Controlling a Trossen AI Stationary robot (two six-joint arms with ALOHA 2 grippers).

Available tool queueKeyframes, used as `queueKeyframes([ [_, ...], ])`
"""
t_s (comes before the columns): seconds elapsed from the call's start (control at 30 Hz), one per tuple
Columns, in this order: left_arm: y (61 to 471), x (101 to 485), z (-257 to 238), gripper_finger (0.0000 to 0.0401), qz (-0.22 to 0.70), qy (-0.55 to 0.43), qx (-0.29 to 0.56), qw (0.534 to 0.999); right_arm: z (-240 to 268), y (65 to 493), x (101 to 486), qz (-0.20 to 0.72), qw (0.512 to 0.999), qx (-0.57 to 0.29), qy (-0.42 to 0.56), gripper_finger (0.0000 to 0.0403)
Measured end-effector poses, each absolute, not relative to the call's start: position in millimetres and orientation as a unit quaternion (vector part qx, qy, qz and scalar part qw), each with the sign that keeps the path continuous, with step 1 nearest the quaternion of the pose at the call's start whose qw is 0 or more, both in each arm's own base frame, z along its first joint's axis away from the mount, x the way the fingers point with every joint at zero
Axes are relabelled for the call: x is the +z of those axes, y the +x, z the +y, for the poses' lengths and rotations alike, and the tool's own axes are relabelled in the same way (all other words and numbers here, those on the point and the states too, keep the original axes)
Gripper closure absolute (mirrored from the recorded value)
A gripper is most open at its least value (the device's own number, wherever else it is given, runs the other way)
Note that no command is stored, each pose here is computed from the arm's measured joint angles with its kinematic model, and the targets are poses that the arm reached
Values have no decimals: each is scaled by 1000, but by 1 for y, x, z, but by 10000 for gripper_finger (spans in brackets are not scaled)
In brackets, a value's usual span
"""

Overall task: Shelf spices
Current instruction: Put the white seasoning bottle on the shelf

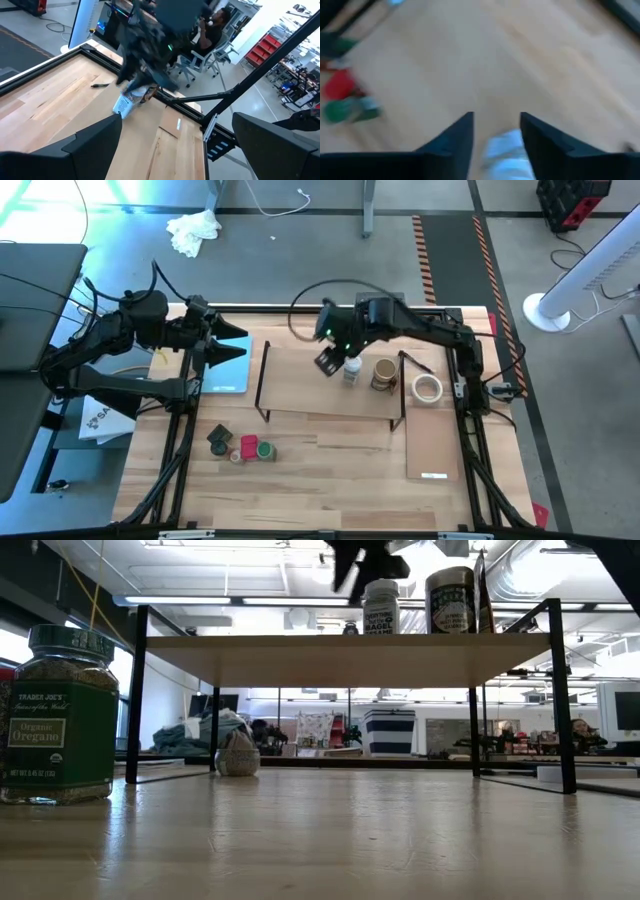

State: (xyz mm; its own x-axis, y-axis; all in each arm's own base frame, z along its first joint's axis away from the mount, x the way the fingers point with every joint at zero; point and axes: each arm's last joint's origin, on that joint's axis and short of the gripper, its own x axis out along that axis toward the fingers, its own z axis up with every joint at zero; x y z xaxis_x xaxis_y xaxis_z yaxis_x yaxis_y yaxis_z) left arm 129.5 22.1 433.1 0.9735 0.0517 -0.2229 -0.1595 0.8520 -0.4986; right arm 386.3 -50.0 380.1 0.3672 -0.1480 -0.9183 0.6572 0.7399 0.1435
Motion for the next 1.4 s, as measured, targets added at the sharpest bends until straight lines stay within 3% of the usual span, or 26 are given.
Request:
queueKeyframes([
  [0.2, 131, 432, 23, 25, 104, -267, 56, 957, -79, 358, 396, 501, 763, -310, 265, 387],
  [0.7, 134, 428, 23, 25, 125, -264, 61, 955, -104, 361, 352, 585, 684, -211, 381, 402],
  [1.03, 139, 424, 24, 25, 142, -253, 64, 955, -84, 366, 350, 597, 688, -194, 365, 403],
  [1.2, 143, 423, 25, 25, 149, -251, 65, 954, -86, 365, 352, 588, 692, -233, 350, 403],
  [1.4, 147, 421, 26, 25, 156, -250, 65, 953, -97, 368, 363, 546, 720, -237, 357, 403],
])
